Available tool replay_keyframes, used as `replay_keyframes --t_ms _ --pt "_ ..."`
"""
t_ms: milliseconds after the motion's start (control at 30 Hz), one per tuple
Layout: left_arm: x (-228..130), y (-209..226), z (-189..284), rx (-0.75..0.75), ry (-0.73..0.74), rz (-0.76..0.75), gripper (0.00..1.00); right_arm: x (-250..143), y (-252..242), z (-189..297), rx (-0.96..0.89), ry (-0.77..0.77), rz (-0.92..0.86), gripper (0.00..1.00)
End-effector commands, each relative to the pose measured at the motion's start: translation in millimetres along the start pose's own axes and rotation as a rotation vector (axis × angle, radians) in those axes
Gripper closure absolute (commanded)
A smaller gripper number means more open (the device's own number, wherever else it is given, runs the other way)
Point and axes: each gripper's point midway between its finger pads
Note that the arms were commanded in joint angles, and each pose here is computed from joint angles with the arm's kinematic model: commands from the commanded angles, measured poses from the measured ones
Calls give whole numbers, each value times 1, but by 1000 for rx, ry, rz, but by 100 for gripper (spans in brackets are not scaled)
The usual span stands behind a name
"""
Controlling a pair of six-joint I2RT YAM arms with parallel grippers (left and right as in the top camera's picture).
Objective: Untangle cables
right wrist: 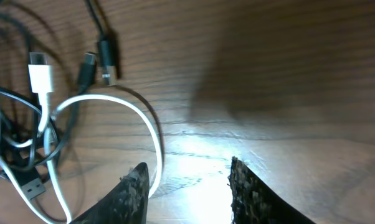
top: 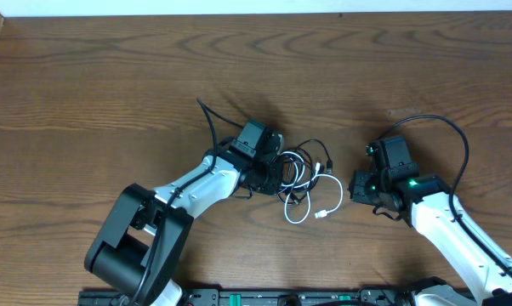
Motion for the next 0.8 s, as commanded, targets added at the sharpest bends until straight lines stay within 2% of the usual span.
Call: replay_keyframes --t_ms 0,133,300,633,767 --pt "-1 -15 -3 -76 9 -21 92 -5 19 2 99 38 83 60" --pt "10 -37 11 -178 -41 -92 92 -9 49 8 265 65 199 52" --pt "28 -68 50 -277 -144 -150 93 -8 83 20 449 63 271 48" --pt "49 -108 130 -345 -355 -265 92 -4 89 22 472 41 281 49" --pt "49 -115 140 -351 -380 -288 93 -8 96 27 522 62 292 56"
Point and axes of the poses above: each gripper's point midway between its finger pads, its own z axis back along the fingers, its own y axis along the line the jaws close on, x = y × z, and after that the axes turned 14 degrees about -z, right-handed
